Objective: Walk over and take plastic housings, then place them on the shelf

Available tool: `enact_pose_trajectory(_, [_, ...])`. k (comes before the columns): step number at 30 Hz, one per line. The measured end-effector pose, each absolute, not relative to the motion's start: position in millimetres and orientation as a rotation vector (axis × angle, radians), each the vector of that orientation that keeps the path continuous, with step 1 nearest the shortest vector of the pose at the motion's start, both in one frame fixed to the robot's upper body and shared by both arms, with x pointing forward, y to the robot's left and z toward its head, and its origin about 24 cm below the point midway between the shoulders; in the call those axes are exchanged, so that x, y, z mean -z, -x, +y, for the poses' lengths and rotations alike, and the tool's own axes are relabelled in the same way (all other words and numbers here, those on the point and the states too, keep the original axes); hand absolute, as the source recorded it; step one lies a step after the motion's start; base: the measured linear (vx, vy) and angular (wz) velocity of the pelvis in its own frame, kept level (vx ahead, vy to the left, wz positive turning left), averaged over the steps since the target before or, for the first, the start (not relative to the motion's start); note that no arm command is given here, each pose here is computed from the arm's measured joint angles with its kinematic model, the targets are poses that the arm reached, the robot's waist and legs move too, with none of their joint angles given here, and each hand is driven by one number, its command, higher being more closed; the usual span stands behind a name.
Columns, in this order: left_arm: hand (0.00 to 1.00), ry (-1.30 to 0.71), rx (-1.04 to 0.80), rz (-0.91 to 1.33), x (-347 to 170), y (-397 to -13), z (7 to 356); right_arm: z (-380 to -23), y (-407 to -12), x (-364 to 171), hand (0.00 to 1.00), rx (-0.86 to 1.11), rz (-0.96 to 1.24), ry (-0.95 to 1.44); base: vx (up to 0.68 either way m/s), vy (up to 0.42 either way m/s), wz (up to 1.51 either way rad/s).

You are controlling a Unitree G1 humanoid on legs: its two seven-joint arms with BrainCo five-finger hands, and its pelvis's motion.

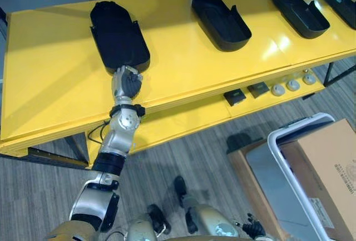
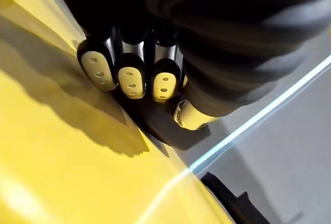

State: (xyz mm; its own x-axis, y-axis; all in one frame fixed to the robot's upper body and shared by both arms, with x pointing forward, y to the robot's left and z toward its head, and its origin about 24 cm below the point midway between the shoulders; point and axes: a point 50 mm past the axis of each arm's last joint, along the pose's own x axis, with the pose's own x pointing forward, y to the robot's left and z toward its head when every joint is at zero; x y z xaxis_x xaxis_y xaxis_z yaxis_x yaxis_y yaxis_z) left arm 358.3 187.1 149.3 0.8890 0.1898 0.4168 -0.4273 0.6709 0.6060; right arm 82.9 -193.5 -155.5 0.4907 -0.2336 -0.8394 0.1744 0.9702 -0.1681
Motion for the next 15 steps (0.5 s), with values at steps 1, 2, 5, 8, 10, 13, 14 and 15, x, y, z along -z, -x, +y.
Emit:
enact_pose_trajectory(1, [1.0, -0.761, -0.356, -0.337, -150.5, -358.9, 187.2, -193.2, -83.1, 155.4, 0.0, 0.247, 1.027, 0.063, -0.03, -0.001, 0.06])
enact_pose_trajectory(2, [1.0, -0.76, -0.359, -0.341, -153.2, -360.0, 186.6, -193.3, -83.4, 155.3, 0.0, 0.247, 1.026, 0.062, -0.02, 0.0, 0.04])
enact_pose_trajectory(5, [1.0, -0.761, -0.363, -0.351, -157.1, -361.2, 186.5, -193.2, -83.9, 155.0, 0.0, 0.247, 1.022, 0.061, -0.01, 0.003, 0.02])
enact_pose_trajectory(8, [1.0, -0.759, -0.354, -0.357, -157.8, -361.5, 184.0, -193.3, -85.5, 154.3, 0.0, 0.247, 1.015, 0.061, 0.01, 0.003, 0.08])
enact_pose_trajectory(10, [1.0, -0.743, -0.35, -0.361, -158.1, -361.4, 183.4, -193.2, -85.5, 154.3, 0.0, 0.247, 1.015, 0.061, 0.02, 0.013, 0.06])
enact_pose_trajectory(13, [1.0, -0.732, -0.352, -0.387, -162.3, -358.9, 181.4, -193.2, -85.3, 154.4, 0.0, 0.247, 1.015, 0.062, 0.02, 0.017, 0.01])
enact_pose_trajectory(14, [1.0, -0.721, -0.355, -0.423, -166.4, -353.0, 179.5, -193.4, -85.4, 154.4, 0.0, 0.247, 1.015, 0.062, 0.06, 0.038, -0.01])
enact_pose_trajectory(15, [1.0, -0.713, -0.353, -0.445, -167.1, -347.9, 178.2, -193.4, -84.8, 154.7, 0.0, 0.248, 1.018, 0.062, 0.06, 0.038, -0.01])
